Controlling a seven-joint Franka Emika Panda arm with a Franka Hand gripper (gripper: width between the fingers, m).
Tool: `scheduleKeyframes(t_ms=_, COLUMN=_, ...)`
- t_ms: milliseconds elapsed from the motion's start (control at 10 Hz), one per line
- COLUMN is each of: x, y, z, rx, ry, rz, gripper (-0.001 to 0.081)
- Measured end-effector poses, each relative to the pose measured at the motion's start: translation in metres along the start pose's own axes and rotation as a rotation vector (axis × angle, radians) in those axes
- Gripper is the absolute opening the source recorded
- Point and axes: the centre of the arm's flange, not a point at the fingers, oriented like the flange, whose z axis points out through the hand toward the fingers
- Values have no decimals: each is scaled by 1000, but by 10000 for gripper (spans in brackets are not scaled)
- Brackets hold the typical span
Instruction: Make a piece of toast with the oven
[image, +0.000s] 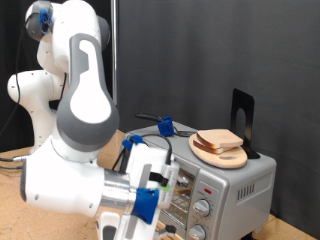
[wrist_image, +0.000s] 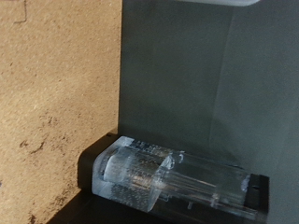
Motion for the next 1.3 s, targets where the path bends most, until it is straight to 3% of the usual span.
scheduleKeyframes(t_ms=400, x=36, y=6, z=4, rx=-18, ry=-36, rz=6, gripper=808)
scheduleKeyframes(t_ms=800, x=52, y=38, z=5, rx=-45, ry=-26, rz=0, gripper=808)
scheduleKeyframes(t_ms=1000, x=56, y=52, z=21, rx=-27, ry=9, rz=15, gripper=808)
scheduleKeyframes(t_ms=1300, x=51, y=73, z=56, rx=-35, ry=-6, rz=21, gripper=808)
